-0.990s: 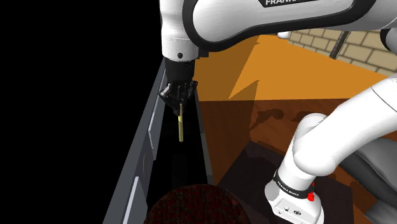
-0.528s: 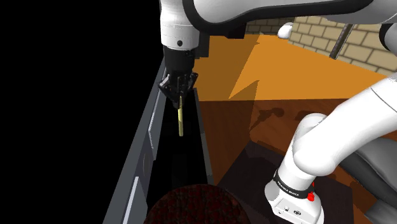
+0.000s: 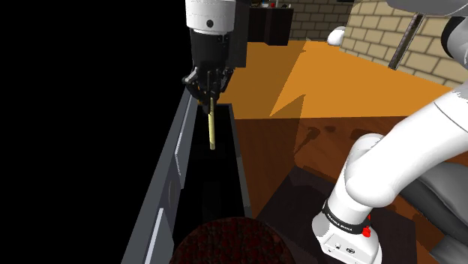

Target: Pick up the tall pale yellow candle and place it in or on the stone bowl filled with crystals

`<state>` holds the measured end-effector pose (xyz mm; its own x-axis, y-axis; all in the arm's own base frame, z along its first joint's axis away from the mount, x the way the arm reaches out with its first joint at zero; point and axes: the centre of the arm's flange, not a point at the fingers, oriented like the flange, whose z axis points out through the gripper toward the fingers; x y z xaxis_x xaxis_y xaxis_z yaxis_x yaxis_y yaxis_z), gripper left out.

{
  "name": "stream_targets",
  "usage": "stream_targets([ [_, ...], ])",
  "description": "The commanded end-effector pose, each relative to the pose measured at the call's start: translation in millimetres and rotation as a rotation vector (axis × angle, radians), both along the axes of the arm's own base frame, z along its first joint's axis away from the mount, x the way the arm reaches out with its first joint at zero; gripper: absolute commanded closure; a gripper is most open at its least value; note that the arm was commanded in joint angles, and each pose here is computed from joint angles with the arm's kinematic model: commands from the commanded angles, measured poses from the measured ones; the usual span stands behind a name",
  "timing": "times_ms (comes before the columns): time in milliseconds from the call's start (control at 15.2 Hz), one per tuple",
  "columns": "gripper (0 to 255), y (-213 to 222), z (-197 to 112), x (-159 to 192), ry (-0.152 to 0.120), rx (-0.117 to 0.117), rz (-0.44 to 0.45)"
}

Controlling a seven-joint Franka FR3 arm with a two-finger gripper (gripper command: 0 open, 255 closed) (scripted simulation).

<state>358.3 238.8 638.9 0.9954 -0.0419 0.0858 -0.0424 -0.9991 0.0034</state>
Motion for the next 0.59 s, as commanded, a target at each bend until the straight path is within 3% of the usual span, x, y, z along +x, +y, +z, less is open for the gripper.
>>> stream_targets([
  [0,255,-1,12,-1,0.0,0.0,0.0],
  [528,255,-1,54,-1,0.0,0.0,0.0],
])
